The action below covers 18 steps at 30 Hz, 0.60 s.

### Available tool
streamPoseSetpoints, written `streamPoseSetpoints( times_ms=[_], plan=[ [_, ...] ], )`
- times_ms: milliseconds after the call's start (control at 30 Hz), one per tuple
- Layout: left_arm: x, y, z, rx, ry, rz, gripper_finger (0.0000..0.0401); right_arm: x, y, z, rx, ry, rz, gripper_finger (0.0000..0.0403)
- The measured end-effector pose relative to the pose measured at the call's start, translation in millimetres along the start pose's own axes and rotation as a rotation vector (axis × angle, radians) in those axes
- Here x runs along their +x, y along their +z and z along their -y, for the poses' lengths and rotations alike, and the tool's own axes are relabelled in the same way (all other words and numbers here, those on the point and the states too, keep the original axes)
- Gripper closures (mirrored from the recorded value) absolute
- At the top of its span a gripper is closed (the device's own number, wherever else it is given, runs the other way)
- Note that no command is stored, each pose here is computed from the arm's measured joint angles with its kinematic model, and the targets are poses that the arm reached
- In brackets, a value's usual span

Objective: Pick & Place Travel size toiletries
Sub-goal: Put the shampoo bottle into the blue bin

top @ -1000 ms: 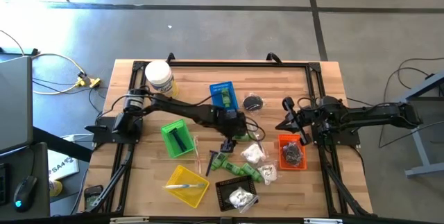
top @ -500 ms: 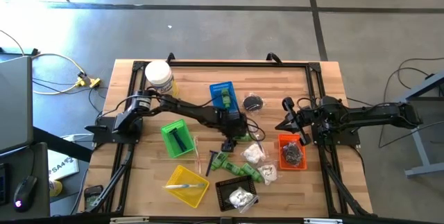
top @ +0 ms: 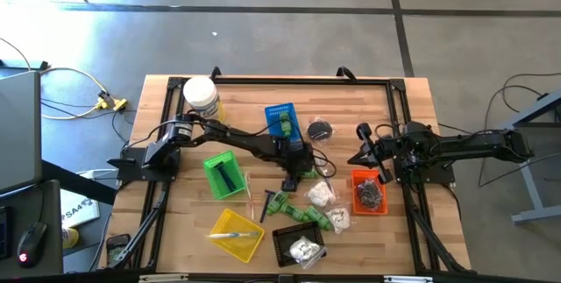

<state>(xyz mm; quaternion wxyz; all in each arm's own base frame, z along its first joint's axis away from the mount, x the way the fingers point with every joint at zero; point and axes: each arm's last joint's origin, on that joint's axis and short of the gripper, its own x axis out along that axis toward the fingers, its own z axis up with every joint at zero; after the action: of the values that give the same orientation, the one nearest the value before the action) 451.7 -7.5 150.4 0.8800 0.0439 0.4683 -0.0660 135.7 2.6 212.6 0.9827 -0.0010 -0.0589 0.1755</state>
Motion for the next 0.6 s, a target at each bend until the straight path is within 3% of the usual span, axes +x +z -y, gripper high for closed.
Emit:
streamPoseSetpoints(
  times_ms=[100, 433, 600],
  plan=[
    [0, 0, 0, -0.002, -0.001, -0.001, 0.0253, 0, 0, 0, 0.001, 0.0, -0.003, 0.0398],
    [-4, 0, 1, -0.005, -0.004, -0.007, 0.0256, 0, -1, 0, 0.003, 0.001, -0.007, 0.0398],
    [-29, 9, 9, 0.005, -0.014, 0.015, 0.0256, 0, -1, 0, 0.006, 0.001, -0.012, 0.0398]
  ],
)
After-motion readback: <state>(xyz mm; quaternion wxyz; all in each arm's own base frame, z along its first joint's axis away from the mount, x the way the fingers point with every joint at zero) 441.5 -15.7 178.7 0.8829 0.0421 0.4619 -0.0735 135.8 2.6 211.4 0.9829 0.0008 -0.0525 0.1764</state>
